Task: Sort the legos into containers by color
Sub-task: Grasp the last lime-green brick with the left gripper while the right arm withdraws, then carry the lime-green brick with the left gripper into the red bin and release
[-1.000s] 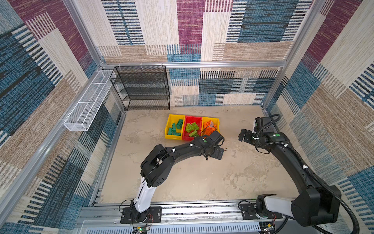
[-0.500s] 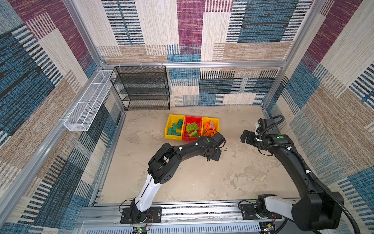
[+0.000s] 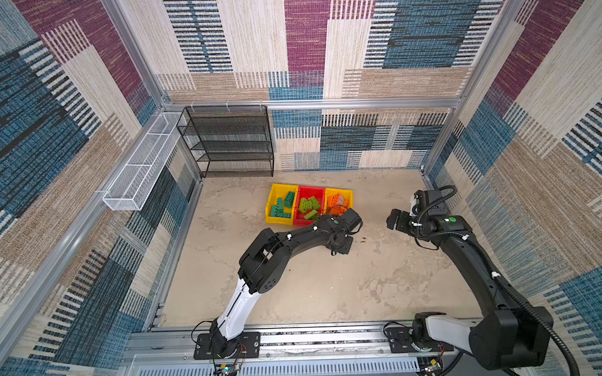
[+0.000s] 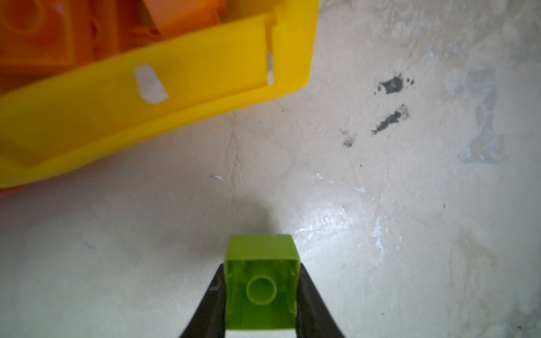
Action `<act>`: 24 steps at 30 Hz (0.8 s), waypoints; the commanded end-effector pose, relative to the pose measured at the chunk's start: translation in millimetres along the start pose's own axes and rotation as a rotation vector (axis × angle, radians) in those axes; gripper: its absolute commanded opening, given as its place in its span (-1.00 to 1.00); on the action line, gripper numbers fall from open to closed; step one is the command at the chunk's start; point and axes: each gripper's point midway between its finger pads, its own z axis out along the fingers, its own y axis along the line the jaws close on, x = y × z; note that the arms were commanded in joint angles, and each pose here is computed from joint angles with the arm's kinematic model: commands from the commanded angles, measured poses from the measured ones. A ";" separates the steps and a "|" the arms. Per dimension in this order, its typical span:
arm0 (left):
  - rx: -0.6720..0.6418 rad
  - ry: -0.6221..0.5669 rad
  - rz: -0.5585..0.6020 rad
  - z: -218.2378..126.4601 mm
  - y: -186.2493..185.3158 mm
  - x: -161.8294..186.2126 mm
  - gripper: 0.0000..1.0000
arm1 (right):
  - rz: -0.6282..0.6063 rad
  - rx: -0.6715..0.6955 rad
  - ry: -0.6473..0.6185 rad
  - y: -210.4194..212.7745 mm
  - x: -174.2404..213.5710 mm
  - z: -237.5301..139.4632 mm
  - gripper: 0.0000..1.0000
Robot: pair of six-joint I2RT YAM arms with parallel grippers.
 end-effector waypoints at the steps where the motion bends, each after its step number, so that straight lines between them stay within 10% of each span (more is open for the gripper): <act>1: -0.032 -0.036 0.023 -21.1 13.9 -15.8 -0.58 | 0.016 -0.010 -0.014 2.8 -5.5 -2.1 0.99; 13: -0.118 -0.219 -0.080 -91.4 112.9 -92.5 -0.57 | 0.030 -0.040 -0.036 10.0 -14.7 -3.9 0.99; 24: -0.124 -0.253 -0.154 -76.7 175.0 -127.6 -0.54 | 0.059 -0.030 -0.038 12.0 -24.7 0.0 0.99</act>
